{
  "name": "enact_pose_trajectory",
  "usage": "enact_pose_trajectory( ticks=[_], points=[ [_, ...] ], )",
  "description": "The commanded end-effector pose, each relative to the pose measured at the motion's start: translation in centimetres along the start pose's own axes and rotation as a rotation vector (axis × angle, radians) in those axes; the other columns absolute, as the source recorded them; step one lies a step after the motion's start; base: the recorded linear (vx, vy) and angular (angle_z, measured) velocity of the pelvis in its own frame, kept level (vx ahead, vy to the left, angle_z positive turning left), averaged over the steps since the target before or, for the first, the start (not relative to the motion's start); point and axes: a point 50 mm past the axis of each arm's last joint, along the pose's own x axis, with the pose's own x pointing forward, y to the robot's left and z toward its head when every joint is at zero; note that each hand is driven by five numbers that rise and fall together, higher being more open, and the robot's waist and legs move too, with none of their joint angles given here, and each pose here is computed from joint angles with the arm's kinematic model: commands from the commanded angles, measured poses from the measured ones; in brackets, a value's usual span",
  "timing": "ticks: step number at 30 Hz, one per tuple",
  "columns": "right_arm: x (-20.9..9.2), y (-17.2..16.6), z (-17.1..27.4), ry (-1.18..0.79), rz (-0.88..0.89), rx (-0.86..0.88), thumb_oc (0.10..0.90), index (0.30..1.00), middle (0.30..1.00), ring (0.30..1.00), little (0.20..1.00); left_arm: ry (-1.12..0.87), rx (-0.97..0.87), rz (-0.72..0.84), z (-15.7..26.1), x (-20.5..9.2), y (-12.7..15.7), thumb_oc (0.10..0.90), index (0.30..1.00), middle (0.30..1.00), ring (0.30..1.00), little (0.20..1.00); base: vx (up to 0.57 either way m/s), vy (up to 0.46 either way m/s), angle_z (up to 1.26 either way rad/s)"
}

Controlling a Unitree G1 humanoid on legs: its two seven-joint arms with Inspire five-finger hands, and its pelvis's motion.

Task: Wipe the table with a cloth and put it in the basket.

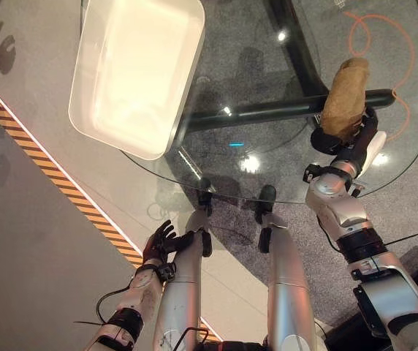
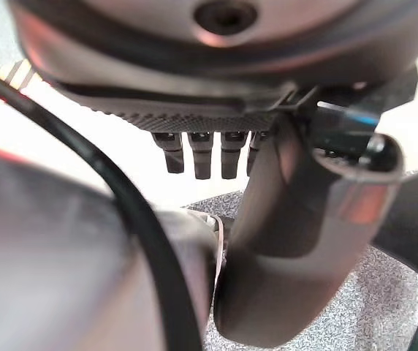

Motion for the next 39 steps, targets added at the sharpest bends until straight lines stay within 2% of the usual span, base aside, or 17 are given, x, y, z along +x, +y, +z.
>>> enact_pose_trajectory(
  ticks=[1, 6, 7, 8, 9, 10, 11, 27, 34, 39],
  points=[
    [1.4, -1.7, 1.7, -0.073, -0.047, 0.007, 0.800, 0.900, 0.900, 0.900, 0.900, 0.150, 0.019, 0.025, -4.8, -2.0, 0.4, 0.800, 0.900, 0.900, 0.900, 0.900, 0.01, 0.001, 0.05],
    [1.8, -1.6, 2.5, -0.081, -0.073, 0.016, 0.800, 0.900, 0.900, 0.900, 0.900, 0.147, 0.018, 0.016, -4.8, -2.0, 0.4, 0.800, 0.900, 0.900, 0.900, 0.900, 0.00, 0.000, 0.00],
    [1.9, -1.7, 2.5, -0.083, -0.077, 0.018, 0.506, 0.648, 0.648, 0.648, 0.606, 0.146, 0.019, 0.013, -4.8, -2.0, 0.4, 0.800, 0.900, 0.900, 0.900, 0.900, 0.00, 0.000, 0.00],
    [2.0, -1.7, 2.6, -0.081, -0.079, 0.018, 0.394, 0.552, 0.552, 0.552, 0.494, 0.145, 0.021, 0.008, -4.8, -2.0, 0.3, 0.800, 0.900, 0.900, 0.900, 0.900, 0.00, 0.000, 0.00],
    [2.1, -1.7, 2.7, -0.079, -0.080, 0.016, 0.358, 0.521, 0.521, 0.521, 0.458, 0.145, 0.023, 0.005, -4.8, -2.0, 0.3, 0.800, 0.900, 0.900, 0.900, 0.900, 0.00, 0.000, 0.00],
    [2.2, -1.7, 2.8, -0.078, -0.082, 0.012, 0.289, 0.462, 0.462, 0.462, 0.389, 0.145, 0.026, 0.002, -4.7, -2.0, 0.2, 0.800, 0.900, 0.900, 0.900, 0.900, 0.00, 0.000, 0.00],
    [2.2, -1.7, 2.7, -0.074, -0.081, 0.008, 0.100, 0.300, 0.300, 0.300, 0.200, 0.144, 0.028, 0.001, -4.7, -2.0, 0.1, 0.800, 0.900, 0.900, 0.900, 0.900, 0.00, -0.003, 0.03],
    [2.2, -1.7, 1.8, -0.040, -0.098, 0.008, 0.100, 0.300, 0.300, 0.300, 0.200, 0.126, 0.019, 0.000, -4.5, -2.0, 0.0, 0.800, 0.900, 0.900, 0.900, 0.900, 0.00, 0.000, 0.00],
    [1.5, -2.1, 3.1, -0.123, -0.151, 0.069, 0.100, 0.300, 0.300, 0.300, 0.200, 0.121, 0.013, 0.000, -4.6, -2.2, -0.2, 0.800, 0.900, 0.900, 0.900, 0.900, 0.00, 0.000, 0.00],
    [1.2, -1.9, 4.4, -0.181, -0.111, 0.065, 0.100, 0.300, 0.300, 0.300, 0.200, 0.119, 0.012, 0.006, -4.5, -2.3, -0.2, 0.800, 0.900, 0.900, 0.900, 0.900, 0.00, 0.000, 0.00]
  ],
)
